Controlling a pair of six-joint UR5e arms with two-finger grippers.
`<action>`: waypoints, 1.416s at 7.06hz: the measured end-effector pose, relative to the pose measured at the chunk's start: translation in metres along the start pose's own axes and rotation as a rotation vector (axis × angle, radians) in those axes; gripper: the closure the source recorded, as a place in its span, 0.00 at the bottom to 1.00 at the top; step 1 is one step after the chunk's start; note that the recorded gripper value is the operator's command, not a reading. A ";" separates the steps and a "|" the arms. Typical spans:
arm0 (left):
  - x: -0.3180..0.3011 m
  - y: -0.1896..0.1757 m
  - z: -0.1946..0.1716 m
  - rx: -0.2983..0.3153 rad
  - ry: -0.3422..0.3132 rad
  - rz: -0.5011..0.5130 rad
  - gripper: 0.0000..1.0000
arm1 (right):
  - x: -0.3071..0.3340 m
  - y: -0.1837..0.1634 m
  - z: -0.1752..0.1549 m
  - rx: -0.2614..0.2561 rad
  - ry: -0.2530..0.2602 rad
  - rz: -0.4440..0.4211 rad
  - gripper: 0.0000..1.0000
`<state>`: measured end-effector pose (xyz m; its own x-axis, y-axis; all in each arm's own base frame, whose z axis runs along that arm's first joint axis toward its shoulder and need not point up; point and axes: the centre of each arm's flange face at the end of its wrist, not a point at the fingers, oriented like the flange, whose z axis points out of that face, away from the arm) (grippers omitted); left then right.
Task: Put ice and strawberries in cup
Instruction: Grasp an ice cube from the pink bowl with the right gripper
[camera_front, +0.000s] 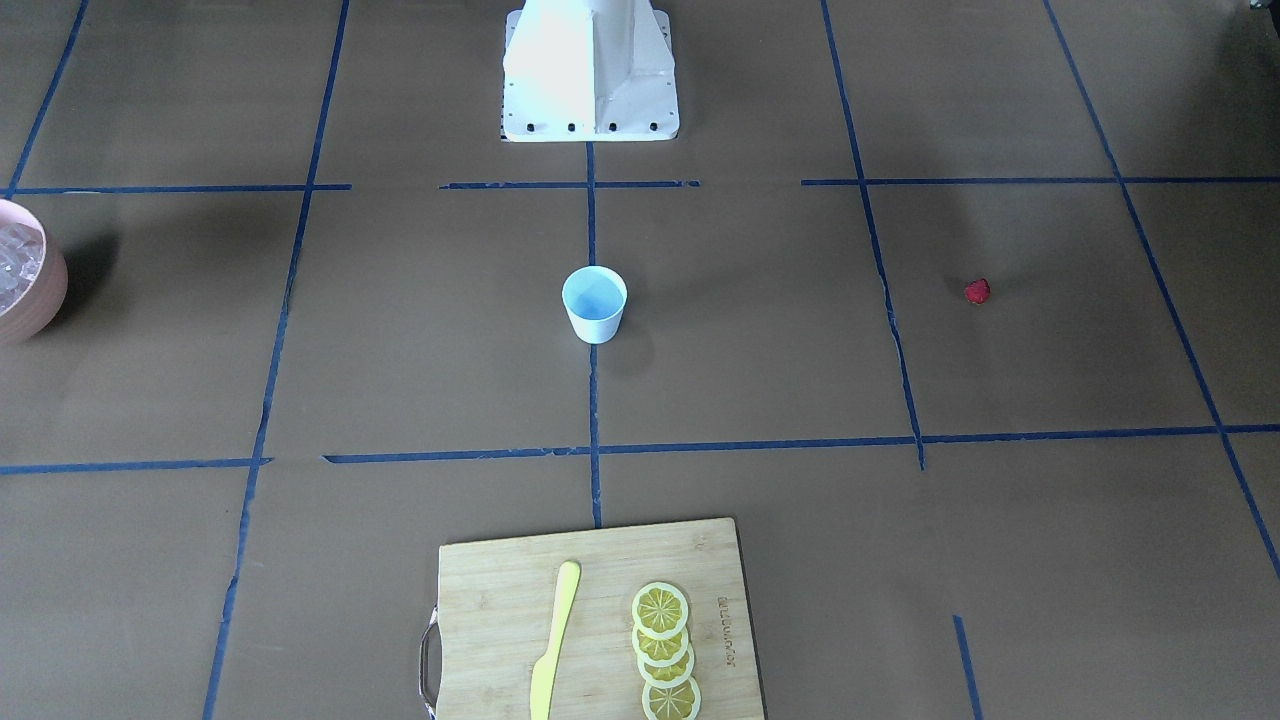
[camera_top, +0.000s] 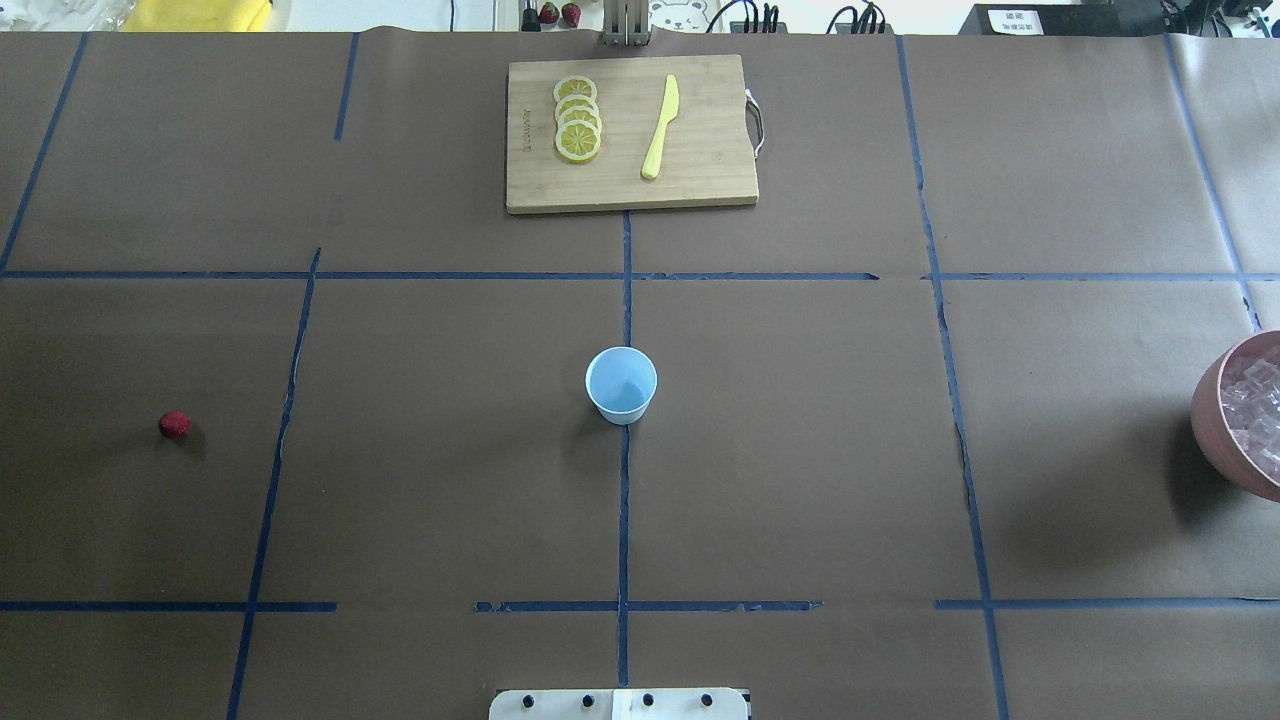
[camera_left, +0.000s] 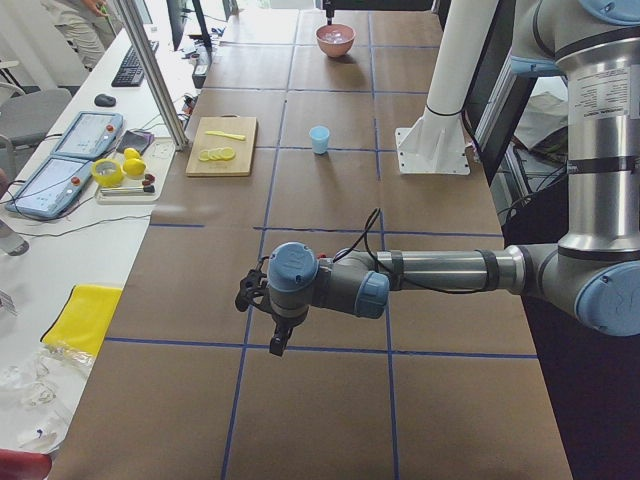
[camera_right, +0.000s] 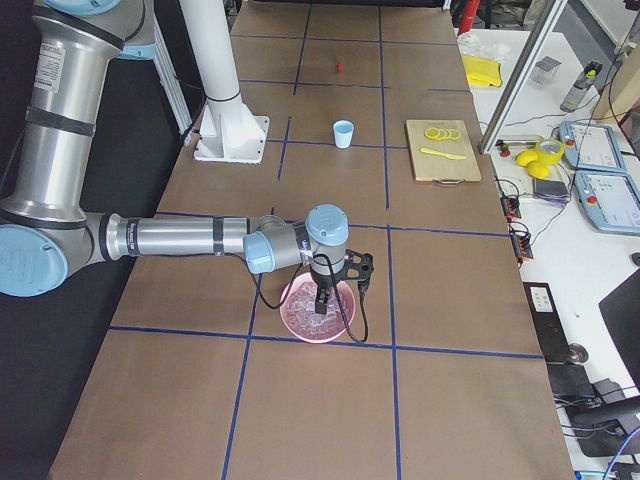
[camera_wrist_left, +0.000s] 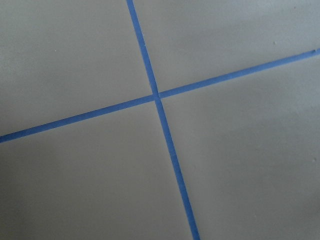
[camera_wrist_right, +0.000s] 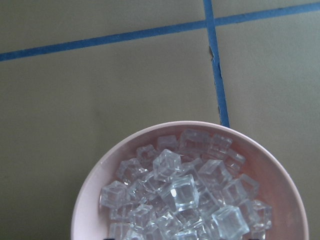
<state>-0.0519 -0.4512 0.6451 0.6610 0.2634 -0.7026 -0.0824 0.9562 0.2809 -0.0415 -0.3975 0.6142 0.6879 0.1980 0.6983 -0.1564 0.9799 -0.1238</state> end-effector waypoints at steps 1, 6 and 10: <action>0.003 -0.001 0.002 -0.003 0.002 -0.004 0.00 | -0.009 0.008 0.011 -0.005 0.003 0.092 0.14; 0.008 -0.003 0.003 -0.001 0.042 -0.011 0.00 | -0.004 0.029 0.036 -0.044 0.028 0.287 0.23; 0.010 -0.003 0.002 0.002 0.054 -0.010 0.00 | 0.001 0.029 0.050 -0.061 0.052 0.295 0.27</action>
<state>-0.0431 -0.4520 0.6384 0.6204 0.2604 -0.7398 -0.0747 0.9586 0.2747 -0.0809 -0.3700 0.6461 0.6551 0.4734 0.5888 -0.3128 0.8794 -0.3590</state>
